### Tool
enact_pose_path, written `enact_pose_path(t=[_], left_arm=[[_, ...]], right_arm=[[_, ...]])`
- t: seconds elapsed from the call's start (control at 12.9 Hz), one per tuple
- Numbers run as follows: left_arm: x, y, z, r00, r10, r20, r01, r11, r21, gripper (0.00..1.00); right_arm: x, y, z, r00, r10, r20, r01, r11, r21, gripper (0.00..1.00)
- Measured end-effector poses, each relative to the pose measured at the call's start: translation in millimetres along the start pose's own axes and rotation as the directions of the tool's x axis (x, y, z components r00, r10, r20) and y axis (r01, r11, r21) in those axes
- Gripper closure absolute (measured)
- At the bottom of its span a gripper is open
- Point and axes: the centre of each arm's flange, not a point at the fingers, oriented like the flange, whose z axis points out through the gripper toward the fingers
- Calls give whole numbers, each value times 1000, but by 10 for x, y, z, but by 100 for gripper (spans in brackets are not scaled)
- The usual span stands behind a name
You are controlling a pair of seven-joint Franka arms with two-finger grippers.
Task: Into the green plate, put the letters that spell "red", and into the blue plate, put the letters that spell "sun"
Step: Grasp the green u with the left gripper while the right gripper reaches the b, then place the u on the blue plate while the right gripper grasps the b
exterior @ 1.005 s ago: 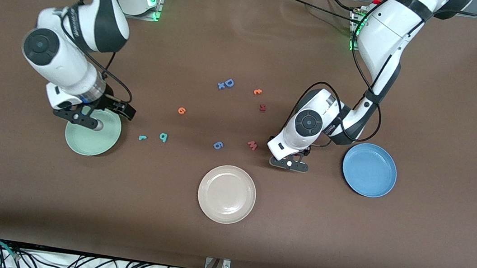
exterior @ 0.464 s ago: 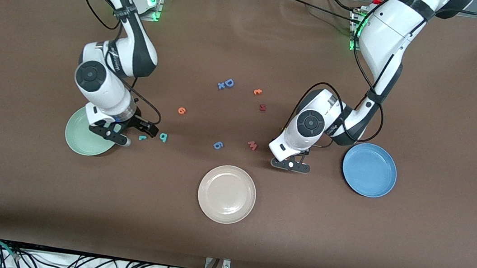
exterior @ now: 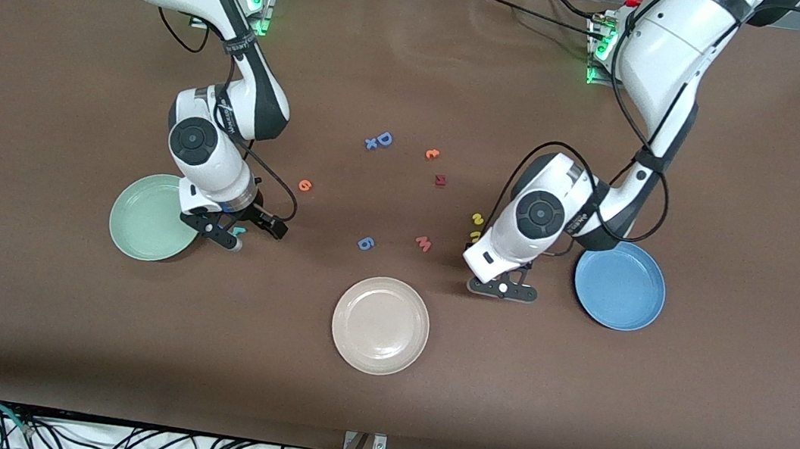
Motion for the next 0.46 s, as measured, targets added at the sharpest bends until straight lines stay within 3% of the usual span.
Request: enact_pose_path(t=[0.46], left_arm=[[244, -845, -174, 989, 138, 53, -139, 990, 16, 74]], right_arm=[[-116, -44, 292, 1000, 5, 13, -4, 1000, -17, 0]])
